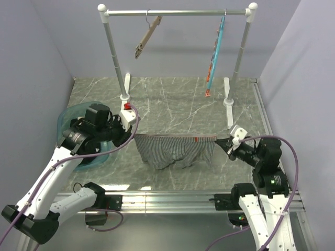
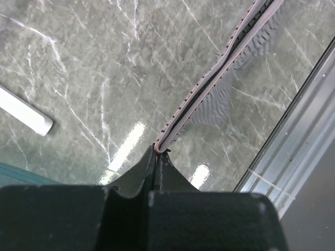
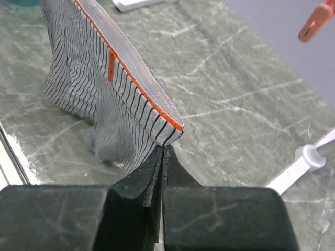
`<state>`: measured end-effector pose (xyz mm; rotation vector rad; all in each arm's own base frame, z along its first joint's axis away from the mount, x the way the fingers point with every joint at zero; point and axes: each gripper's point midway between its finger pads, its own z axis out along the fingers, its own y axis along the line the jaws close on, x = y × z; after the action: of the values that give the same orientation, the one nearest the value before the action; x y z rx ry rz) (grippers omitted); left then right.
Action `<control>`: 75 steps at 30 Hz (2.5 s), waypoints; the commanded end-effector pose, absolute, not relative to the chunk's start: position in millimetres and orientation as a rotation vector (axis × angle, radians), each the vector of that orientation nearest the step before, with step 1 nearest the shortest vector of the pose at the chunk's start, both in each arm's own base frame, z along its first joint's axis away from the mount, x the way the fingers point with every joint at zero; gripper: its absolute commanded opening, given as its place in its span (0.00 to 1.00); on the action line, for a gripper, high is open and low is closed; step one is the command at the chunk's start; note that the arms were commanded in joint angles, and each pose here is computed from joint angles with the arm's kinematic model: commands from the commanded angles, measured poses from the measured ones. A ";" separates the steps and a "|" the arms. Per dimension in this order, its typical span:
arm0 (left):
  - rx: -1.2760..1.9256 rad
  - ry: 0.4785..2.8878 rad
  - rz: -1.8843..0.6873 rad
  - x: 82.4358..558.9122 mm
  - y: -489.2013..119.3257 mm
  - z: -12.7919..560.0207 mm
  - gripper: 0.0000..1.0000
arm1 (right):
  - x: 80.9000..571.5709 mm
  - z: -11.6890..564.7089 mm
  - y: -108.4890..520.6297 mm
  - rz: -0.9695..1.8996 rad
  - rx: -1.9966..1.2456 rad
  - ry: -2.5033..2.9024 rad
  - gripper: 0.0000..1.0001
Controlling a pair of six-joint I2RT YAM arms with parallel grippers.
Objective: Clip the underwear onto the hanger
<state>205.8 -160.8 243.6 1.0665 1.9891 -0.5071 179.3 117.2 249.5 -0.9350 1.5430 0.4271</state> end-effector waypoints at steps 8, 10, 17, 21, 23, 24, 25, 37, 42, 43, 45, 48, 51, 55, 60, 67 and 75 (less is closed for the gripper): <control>0.988 1.903 -0.494 180.2 -148.2 277.2 0.00 | 154.6 281.6 115.1 0.315 -1.011 1.397 0.00; 0.983 1.881 -0.518 167.1 -145.1 282.7 0.00 | 138.1 283.8 116.4 0.312 -1.025 1.367 0.00; 1.019 1.890 -0.624 146.0 -148.8 291.3 0.00 | 108.7 299.6 115.8 0.267 -1.051 1.296 0.00; 1.008 2.030 -0.673 169.6 -162.2 269.6 0.00 | 160.2 269.2 104.5 0.294 -0.994 1.526 0.00; 0.964 2.132 -0.661 188.8 -166.6 251.0 0.00 | 185.0 245.2 101.3 0.301 -1.001 1.609 0.00; 0.951 2.218 -0.653 204.3 -171.0 230.6 0.00 | 202.8 224.9 97.3 0.312 -0.997 1.698 0.00; 0.940 2.280 -0.649 210.6 -171.9 215.0 0.00 | 212.3 214.2 97.6 0.320 -1.000 1.730 0.00; 0.658 2.707 -0.397 328.2 -168.4 84.6 0.36 | 317.0 107.8 95.9 0.189 -0.961 2.122 0.54; 0.621 2.681 -0.351 324.5 -155.6 101.6 0.57 | 313.1 112.1 70.9 0.019 -0.976 2.161 0.59; 0.634 2.674 -0.346 320.6 -153.4 102.2 0.58 | 309.1 113.5 71.3 0.029 -0.994 2.158 0.59; 0.701 2.631 -0.459 300.6 -161.2 108.0 0.58 | 288.4 112.5 82.6 0.138 -1.057 2.159 0.56; 0.891 2.563 -0.656 261.5 -182.9 110.3 0.52 | 255.8 97.6 97.8 0.222 -1.228 2.194 0.50; 1.103 2.510 -0.632 234.0 -201.0 99.0 0.49 | 229.7 81.5 112.4 0.275 -1.383 2.216 0.45; 1.212 2.514 -0.596 222.3 -213.3 79.1 0.42 | 208.7 56.3 124.7 0.295 -1.509 2.276 0.42; 1.255 2.635 -0.560 218.8 -210.9 50.1 0.40 | 204.6 26.4 131.7 0.280 -1.570 2.311 0.41; 1.325 2.786 -0.432 207.6 -186.5 18.8 0.40 | 170.1 7.3 145.3 0.377 -1.764 2.381 0.40; 1.427 2.889 -0.309 180.7 -152.1 13.0 0.39 | 129.7 21.3 147.4 0.521 -2.006 2.363 0.55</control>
<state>199.6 -181.7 16.5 1.3187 2.8205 -0.4285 158.9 151.1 13.2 -1.8844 2.3415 0.4017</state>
